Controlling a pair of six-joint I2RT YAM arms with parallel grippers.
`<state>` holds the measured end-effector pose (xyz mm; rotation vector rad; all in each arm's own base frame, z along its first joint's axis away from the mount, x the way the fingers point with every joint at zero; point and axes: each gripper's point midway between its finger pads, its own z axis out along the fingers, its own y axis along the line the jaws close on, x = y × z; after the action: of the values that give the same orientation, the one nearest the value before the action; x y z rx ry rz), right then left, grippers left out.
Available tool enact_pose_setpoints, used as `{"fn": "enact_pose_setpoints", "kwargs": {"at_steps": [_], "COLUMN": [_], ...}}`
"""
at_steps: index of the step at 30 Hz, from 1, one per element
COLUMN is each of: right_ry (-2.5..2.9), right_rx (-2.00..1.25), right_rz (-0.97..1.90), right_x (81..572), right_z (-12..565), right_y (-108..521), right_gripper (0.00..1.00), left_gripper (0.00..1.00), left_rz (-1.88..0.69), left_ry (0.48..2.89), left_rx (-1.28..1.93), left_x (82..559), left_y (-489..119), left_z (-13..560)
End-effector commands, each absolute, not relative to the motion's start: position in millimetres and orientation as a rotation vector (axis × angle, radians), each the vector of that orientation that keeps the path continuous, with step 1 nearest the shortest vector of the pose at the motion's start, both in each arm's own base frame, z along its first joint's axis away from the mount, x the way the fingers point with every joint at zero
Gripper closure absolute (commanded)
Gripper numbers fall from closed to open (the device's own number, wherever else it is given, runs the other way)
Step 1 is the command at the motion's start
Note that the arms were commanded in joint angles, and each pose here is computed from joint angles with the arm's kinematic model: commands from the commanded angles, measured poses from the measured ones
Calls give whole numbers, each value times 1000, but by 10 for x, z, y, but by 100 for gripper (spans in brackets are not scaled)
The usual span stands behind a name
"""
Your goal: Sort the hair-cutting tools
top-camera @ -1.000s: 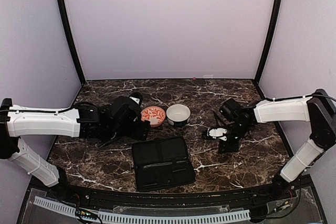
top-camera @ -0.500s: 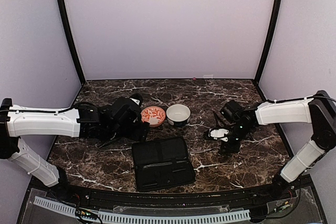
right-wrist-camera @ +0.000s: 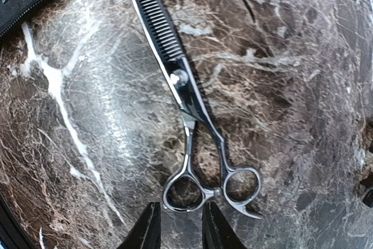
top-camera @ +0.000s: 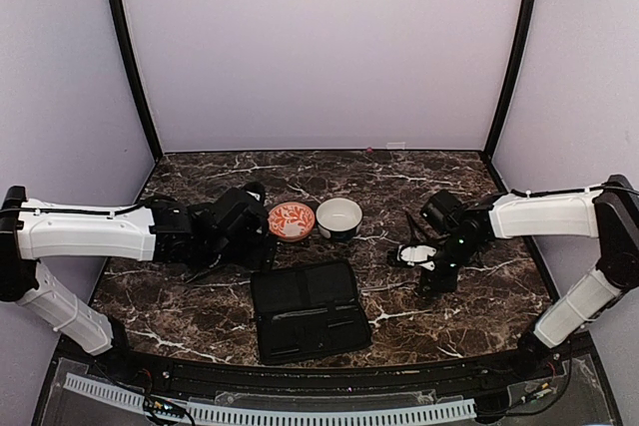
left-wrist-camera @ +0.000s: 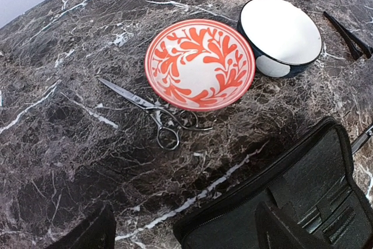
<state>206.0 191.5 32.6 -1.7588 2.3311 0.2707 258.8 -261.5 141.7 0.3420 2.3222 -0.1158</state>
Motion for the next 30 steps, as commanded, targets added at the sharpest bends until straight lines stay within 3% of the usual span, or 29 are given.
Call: {"fn": "enact_pose_setpoints", "kwargs": {"at_steps": [1, 12, 18, 27, 30], "right_ry": [2347, 2429, 2427, 2324, 2289], "right_rx": [-1786, -1787, -1789, -1733, -1737], "right_rz": [331, 252, 219, 230, 257], "right_x": [1947, 1958, 1977, 2079, 2038], "right_z": [247, -55, -25, 615, 779], "right_y": [1970, 1878, 1850, 2001, 2074], "right_gripper": [75, 77, 100, 100, 100], "left_gripper": [15, 15, 15, 19, 27], "left_rz": [-71, -36, 0, -58, -172], "left_ry": [2344, 2376, 2443, 2563, 2610], "left_rx": [321, 321, 319, 321, 352], "left_x": [2563, 2555, 2504, 2282, 2124], "left_y": [-2478, -2435, -2350, -2314, -2369], "left_z": [1327, 1201, 1005, 867, 856]}}
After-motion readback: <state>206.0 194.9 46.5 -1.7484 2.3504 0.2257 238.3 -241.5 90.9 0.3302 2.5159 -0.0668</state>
